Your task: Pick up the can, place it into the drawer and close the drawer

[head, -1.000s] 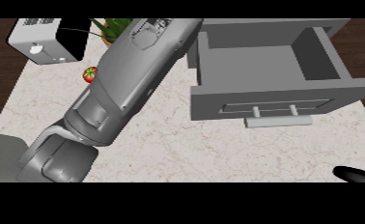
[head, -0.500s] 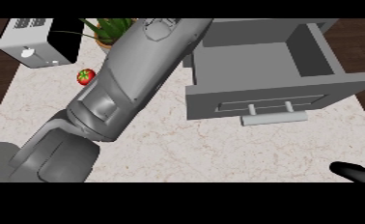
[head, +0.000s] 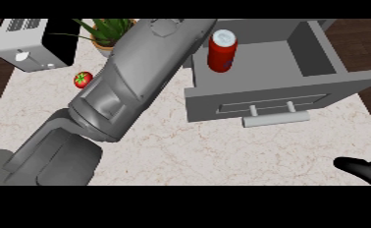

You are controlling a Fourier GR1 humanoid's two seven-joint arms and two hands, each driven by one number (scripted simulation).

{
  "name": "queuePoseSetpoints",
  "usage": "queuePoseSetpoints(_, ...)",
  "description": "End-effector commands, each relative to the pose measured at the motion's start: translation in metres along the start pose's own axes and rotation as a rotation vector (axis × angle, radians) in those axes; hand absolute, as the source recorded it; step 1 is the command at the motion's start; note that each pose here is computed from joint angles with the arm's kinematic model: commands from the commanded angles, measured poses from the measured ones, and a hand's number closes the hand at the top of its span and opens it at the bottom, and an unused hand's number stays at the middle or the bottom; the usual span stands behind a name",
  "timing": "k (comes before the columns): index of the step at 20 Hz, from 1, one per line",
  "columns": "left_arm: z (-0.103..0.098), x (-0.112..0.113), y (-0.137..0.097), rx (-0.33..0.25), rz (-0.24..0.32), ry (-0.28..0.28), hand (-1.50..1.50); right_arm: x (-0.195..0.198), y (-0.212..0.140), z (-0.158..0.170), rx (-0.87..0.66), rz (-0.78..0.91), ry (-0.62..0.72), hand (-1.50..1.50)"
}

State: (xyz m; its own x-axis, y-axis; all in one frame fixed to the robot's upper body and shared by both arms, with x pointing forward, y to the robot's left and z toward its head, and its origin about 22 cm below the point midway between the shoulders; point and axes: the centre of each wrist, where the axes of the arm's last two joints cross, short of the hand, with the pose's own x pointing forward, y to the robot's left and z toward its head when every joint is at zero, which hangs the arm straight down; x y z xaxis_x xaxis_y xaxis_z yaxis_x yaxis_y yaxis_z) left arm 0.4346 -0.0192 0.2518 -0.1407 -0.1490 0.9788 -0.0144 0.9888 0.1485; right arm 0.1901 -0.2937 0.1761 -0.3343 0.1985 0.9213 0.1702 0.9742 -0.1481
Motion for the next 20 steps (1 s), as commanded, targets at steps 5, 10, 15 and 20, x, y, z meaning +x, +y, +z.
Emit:
queuePoseSetpoints(5, -0.001, 0.005, -0.002, 0.054, 0.035, 0.009, -1.5, 0.003, 0.004, -0.009, 0.082, 0.147, -0.094, -1.5)
queuePoseSetpoints(10, -0.001, -0.004, 0.002, 0.037, 0.097, 0.011, -1.5, 0.007, 0.025, -0.026, 0.128, 0.3, -0.174, -1.5)
queuePoseSetpoints(15, -0.002, -0.008, 0.003, 0.041, 0.138, 0.024, -1.5, 0.0, 0.036, -0.043, 0.164, 0.478, -0.196, -1.5)
queuePoseSetpoints(20, -0.001, 0.017, -0.003, 0.043, 0.13, 0.003, -1.5, -0.029, 0.059, -0.054, 0.215, 0.641, -0.207, -1.5)
